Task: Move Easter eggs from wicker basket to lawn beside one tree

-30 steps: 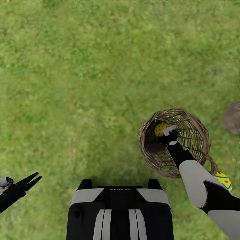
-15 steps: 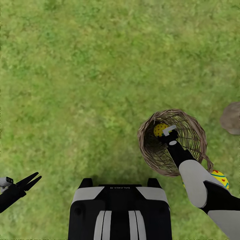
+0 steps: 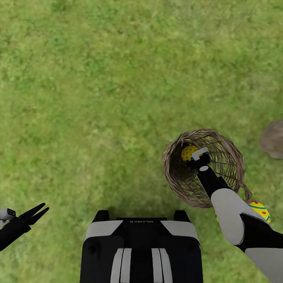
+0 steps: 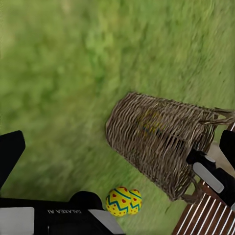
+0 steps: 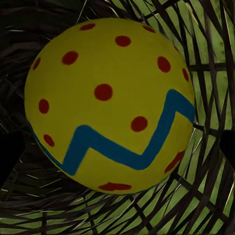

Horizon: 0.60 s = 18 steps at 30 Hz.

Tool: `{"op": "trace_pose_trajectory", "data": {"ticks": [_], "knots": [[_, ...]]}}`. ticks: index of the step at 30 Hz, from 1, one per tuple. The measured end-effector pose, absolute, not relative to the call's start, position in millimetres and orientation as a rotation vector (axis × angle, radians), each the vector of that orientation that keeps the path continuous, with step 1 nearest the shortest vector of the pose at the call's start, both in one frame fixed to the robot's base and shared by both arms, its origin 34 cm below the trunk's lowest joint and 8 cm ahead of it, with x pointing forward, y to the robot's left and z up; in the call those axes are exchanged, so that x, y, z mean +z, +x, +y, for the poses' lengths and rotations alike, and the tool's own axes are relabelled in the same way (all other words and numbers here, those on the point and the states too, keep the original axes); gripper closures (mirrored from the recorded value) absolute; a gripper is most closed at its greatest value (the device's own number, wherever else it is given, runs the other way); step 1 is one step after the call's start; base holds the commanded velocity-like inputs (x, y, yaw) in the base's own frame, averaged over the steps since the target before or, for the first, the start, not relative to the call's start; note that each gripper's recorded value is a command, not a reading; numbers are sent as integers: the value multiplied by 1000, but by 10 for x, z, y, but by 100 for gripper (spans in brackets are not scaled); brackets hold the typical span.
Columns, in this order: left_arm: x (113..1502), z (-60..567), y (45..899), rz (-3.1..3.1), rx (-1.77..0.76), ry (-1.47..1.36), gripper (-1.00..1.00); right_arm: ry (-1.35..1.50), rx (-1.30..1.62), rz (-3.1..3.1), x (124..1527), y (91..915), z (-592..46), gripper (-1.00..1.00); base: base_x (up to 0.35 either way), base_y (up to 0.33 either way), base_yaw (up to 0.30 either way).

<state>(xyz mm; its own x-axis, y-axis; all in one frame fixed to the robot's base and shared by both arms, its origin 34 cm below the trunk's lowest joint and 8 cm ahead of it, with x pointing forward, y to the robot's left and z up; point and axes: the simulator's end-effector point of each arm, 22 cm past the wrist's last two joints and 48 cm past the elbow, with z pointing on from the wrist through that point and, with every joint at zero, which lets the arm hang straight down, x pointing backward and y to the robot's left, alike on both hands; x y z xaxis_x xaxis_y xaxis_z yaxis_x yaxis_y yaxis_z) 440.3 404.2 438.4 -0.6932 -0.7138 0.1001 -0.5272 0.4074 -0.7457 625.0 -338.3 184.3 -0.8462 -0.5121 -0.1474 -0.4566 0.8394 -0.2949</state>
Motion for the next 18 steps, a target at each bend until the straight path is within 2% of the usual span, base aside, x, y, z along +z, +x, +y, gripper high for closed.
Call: {"op": "trace_pose_trajectory", "data": {"ticks": [18], "knots": [[4056, 4044, 4373, 2429, -1158, -1091, -100, -752, -382, 2790, 1535, 6271, -3401, -100, 0, 0, 0]]}}
